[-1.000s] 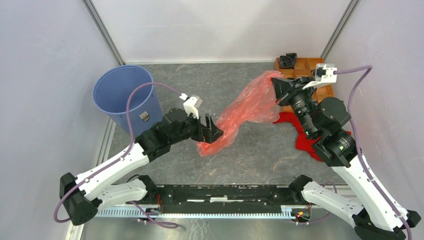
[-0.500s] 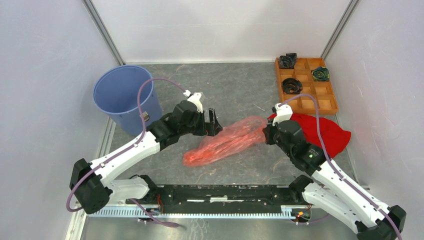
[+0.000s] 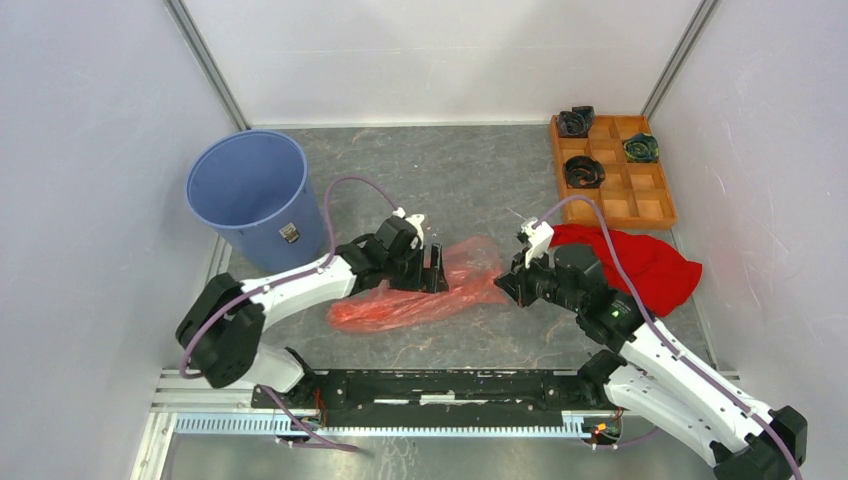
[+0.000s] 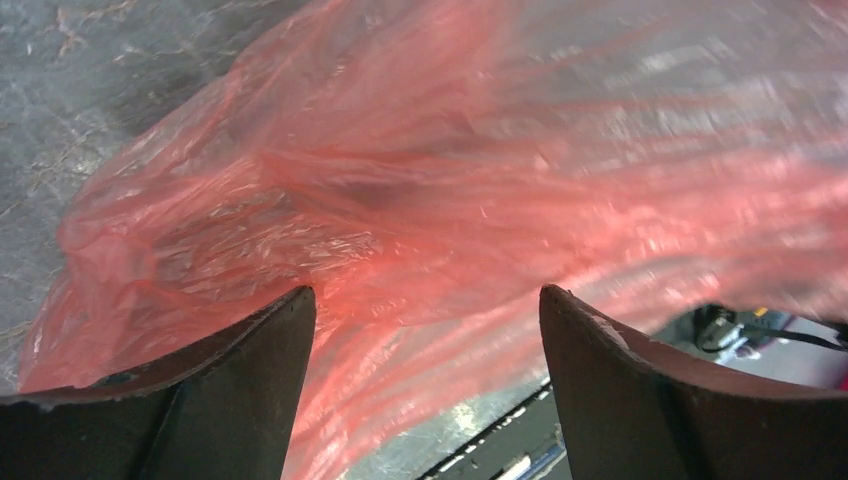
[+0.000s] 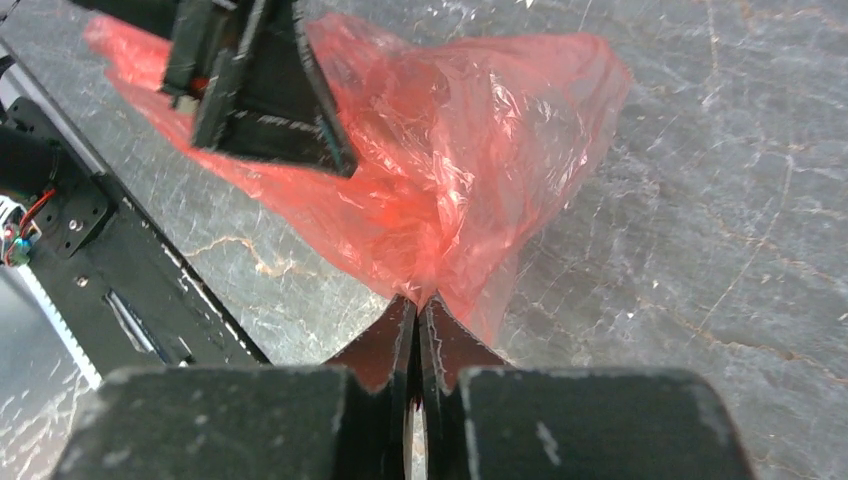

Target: Put the trash bags into the trash bin

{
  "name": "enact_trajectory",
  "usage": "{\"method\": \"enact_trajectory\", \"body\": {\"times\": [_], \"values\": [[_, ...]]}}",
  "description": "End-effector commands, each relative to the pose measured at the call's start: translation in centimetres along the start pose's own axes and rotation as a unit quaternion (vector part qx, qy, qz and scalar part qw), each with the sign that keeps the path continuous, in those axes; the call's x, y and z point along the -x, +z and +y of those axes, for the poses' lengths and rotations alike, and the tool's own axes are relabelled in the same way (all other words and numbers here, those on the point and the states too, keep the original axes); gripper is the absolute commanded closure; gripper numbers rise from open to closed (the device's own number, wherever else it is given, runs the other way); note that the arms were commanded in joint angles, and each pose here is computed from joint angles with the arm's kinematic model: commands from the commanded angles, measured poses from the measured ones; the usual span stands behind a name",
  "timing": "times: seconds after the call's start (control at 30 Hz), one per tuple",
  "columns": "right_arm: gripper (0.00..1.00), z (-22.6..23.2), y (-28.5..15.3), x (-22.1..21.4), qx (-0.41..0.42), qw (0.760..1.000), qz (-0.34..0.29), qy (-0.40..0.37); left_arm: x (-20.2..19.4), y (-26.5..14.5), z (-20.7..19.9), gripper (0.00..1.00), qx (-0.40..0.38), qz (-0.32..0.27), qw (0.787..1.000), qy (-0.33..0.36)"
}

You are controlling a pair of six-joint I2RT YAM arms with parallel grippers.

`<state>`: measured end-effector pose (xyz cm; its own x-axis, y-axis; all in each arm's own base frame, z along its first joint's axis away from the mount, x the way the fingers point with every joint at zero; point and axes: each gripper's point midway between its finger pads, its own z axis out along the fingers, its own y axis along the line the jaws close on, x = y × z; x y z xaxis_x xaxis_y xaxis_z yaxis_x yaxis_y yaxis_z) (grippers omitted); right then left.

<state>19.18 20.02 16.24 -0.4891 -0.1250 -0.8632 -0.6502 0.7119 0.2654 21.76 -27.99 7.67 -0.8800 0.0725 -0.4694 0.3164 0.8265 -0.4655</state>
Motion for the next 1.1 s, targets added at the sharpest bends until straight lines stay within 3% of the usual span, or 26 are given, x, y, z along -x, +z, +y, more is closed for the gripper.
{"method": "enact_trajectory", "body": {"times": [0.0,0.2,0.27,0.47,0.57,0.63,0.7,0.77,0.87,0.97,1.07], "values": [[0.96,1.2,-0.4,-1.0,0.037,0.999,-0.003,0.0,4.3,1.4,-0.2,0.3,0.018,-0.048,0.998,0.02],[1.0,1.4,-1.0,0.3,0.035,0.999,-0.027,0.01,10.4,2.6,-5.1,0.79,-0.025,-0.06,0.997,0.043],[1.0,1.7,-1.2,1.3,0.041,0.998,-0.04,0.005,12.7,2.0,-7.3,0.89,-0.052,-0.078,0.994,0.047],[1.0,0.4,-3.4,9.1,-0.036,0.994,-0.09,-0.05,19.6,-3.3,-14.6,0.95,-0.142,-0.151,0.974,0.087],[1.0,1.0,-4.3,12.9,-0.041,0.99,-0.115,-0.076,22.1,-6.6,-16.6,0.96,-0.149,-0.18,0.964,0.125],[1.0,2.1,-4.4,13.8,-0.014,0.989,-0.119,-0.087,23.3,-8.4,-16.5,0.88,-0.126,-0.2,0.961,0.144],[1.0,3.6,-3.9,13.8,0.033,0.988,-0.122,-0.09,23.8,-9.8,-15.5,0.58,-0.093,-0.219,0.959,0.153],[1.0,4.6,-3.0,12.7,0.069,0.987,-0.115,-0.084,22.5,-9.8,-13.3,0.35,-0.058,-0.218,0.962,0.151],[1.0,4.6,-1.0,9.6,0.093,0.991,-0.087,-0.052,19.3,-9.5,-8.7,0.14,0.01,-0.207,0.968,0.144],[1.0,4.8,0.9,5.7,0.122,0.99,-0.072,-0.005,15.2,-10.5,-4.6,0.01,0.057,-0.195,0.97,0.132],[0.99,5.6,2.6,2.6,0.161,0.984,-0.057,0.041,11.4,-11.5,-2.8,0.0,0.051,-0.183,0.976,0.109]]}}
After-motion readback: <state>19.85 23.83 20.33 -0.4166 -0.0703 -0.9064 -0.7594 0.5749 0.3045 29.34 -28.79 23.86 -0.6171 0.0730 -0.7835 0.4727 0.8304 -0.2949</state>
